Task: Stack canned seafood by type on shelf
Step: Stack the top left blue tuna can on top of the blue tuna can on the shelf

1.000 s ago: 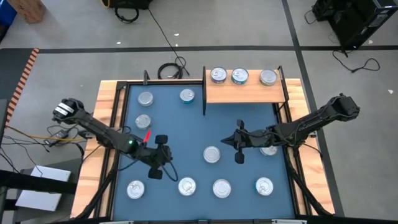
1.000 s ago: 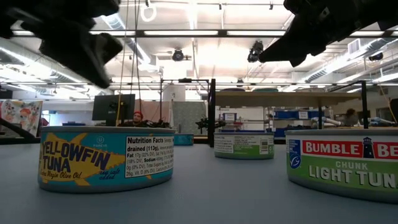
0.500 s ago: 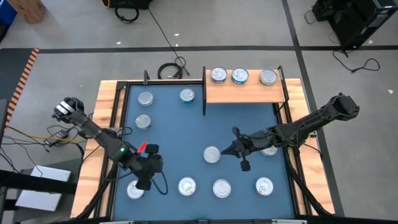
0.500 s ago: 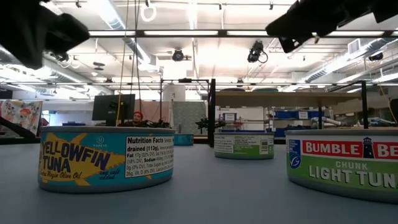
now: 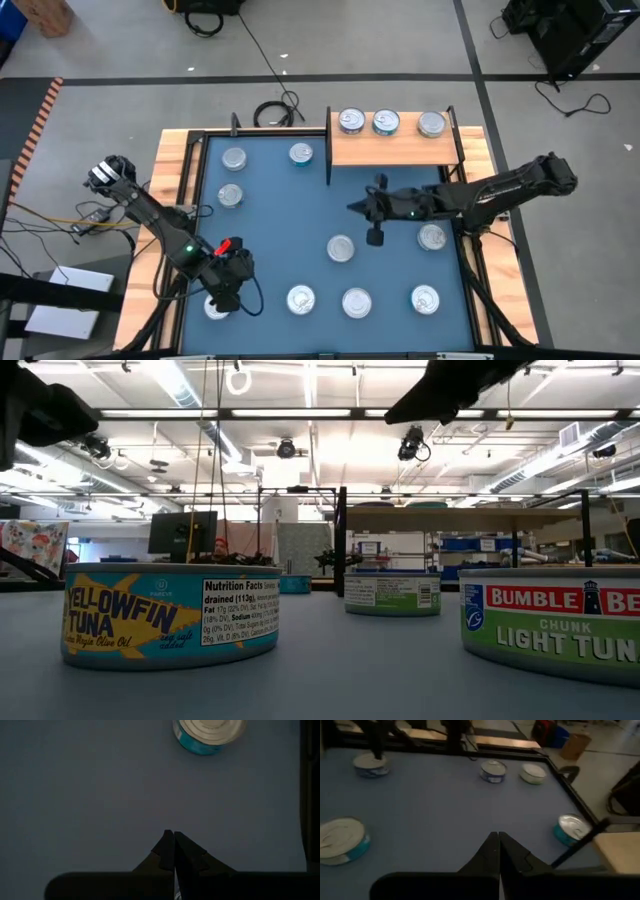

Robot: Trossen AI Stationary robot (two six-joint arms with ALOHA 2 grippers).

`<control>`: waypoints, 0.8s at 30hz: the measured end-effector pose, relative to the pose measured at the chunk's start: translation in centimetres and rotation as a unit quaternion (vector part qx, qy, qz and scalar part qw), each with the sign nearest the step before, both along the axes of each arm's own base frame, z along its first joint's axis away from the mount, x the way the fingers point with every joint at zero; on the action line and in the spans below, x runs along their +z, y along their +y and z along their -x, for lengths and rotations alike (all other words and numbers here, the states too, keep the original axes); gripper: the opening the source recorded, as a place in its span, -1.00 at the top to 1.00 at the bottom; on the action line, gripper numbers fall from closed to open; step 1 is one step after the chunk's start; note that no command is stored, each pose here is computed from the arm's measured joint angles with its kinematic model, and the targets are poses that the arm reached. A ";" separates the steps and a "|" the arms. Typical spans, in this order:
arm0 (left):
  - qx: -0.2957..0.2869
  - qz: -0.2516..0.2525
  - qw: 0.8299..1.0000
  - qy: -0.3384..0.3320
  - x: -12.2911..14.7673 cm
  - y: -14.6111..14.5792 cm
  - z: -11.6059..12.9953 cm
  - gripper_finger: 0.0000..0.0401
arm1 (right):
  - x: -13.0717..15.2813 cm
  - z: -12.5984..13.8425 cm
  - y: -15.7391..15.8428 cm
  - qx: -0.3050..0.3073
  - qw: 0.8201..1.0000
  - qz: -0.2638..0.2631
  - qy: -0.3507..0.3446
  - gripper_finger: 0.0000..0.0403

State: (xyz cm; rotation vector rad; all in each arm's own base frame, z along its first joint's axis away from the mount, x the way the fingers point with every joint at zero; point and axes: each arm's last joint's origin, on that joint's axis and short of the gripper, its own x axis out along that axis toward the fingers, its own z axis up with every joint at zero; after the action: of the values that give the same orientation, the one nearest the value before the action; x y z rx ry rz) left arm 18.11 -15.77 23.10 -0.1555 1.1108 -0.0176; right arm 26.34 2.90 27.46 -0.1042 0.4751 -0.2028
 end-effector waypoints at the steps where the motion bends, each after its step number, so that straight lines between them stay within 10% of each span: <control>1: -0.003 -0.001 1.000 0.002 0.0 -0.1 0.1 0.97 | 0.4 0.0 -0.4 -0.010 1.000 0.004 0.006 0.98; 24: -0.076 -0.035 0.992 -0.095 0.9 2.7 -4.0 0.99 | 2.6 3.2 -15.0 -0.287 0.955 -0.055 0.038 0.98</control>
State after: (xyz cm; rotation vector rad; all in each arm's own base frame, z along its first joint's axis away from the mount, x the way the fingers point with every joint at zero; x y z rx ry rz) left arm 22.10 -13.07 23.99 -0.0058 0.9298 -0.1272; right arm 23.15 -12.11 30.06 0.1413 0.5848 -0.7448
